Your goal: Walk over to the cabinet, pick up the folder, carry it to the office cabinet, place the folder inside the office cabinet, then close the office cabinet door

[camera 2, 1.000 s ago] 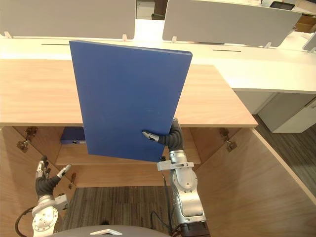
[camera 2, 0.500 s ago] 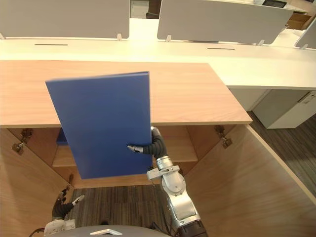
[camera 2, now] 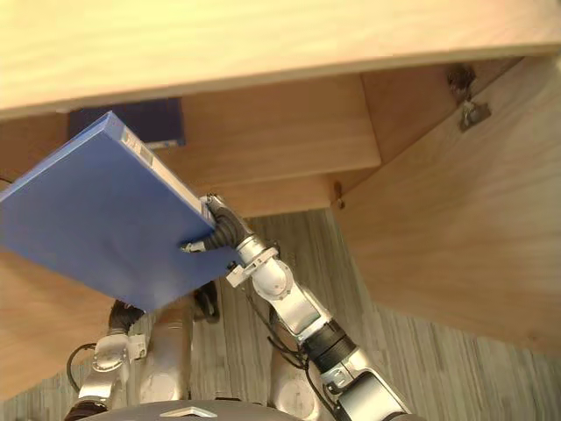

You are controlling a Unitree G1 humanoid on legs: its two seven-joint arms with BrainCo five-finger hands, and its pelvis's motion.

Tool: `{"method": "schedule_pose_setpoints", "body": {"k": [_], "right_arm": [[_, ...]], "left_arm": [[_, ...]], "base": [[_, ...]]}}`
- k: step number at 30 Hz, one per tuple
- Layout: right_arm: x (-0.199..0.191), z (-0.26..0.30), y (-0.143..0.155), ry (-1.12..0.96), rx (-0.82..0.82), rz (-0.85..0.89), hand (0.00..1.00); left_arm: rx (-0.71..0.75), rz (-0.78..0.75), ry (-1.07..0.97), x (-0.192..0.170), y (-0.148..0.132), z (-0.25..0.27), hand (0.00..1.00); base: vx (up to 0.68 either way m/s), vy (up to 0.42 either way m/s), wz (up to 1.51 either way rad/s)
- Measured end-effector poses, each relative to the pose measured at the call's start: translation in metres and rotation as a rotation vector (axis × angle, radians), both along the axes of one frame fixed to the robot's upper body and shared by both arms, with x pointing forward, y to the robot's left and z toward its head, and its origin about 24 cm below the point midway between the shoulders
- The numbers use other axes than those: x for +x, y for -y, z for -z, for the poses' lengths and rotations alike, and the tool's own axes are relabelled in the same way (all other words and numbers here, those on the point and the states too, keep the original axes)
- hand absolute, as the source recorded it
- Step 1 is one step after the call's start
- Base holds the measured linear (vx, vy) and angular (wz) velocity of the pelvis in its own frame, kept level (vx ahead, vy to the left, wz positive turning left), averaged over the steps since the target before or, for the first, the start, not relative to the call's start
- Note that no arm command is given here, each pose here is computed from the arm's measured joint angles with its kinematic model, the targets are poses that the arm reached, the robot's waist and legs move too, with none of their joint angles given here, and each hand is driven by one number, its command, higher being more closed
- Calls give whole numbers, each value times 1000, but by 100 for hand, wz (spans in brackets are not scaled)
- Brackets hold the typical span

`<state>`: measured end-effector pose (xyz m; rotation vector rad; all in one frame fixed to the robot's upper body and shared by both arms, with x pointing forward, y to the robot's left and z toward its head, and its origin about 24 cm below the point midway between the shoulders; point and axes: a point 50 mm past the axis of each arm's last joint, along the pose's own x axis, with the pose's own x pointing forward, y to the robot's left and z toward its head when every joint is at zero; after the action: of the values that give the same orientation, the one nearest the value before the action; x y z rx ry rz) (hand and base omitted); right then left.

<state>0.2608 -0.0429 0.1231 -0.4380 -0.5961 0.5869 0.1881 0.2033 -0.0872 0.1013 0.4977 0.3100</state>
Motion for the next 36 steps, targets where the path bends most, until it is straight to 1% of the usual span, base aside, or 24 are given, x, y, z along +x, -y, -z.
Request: {"method": "schedule_pose_setpoints", "body": {"k": [6, 9, 12, 15, 19, 20, 22, 23, 25, 26, 28, 36], "right_arm": [[5, -14, -3, 108, -51, 24, 100], [8, -17, 0, 113, -43, 38, 100], [14, -22, 10, 87, 9, 66, 100], [23, -28, 28, 19, 118, 108, 100], [35, -44, 59, -19, 319, 182, 100], [36, -46, 61, -19, 331, 187, 100], [41, -56, 79, -28, 471, 232, 100], [42, -59, 84, -29, 508, 241, 100], [47, -72, 100, -26, 638, 261, 100], [48, -75, 102, -27, 671, 260, 100], [55, -84, 115, -36, 817, 265, 100], [70, -118, 140, -25, 1137, 241, 100]], "left_arm": [[-9, 0, 82, 13, 5, -15, 0], [-4, 6, 138, 23, 6, -26, 0], [-2, 11, 186, 32, 7, -36, 0], [-9, 13, 237, 39, 7, -46, 0], [-56, -8, 351, 55, 10, -68, 0], [-61, -13, 358, 56, 10, -70, 0], [-77, -42, 405, 62, 8, -78, 0], [-78, -44, 411, 63, 8, -80, 0], [-104, -63, 427, 65, 8, -82, 0], [-111, -73, 430, 65, 7, -83, 0], [-121, -97, 453, 66, 4, -87, 0], [-165, -142, 483, 67, 6, -91, 0]], "base": [[-78, 5, -10], [-41, -33, 18], [-27, -42, 14], [-15, -39, 7], [-1, -55, 10], [8, -62, 15], [6, -71, 16], [13, -85, 19], [16, -98, 15], [16, -99, 9], [16, -110, 11], [-2, -88, 8]]}}
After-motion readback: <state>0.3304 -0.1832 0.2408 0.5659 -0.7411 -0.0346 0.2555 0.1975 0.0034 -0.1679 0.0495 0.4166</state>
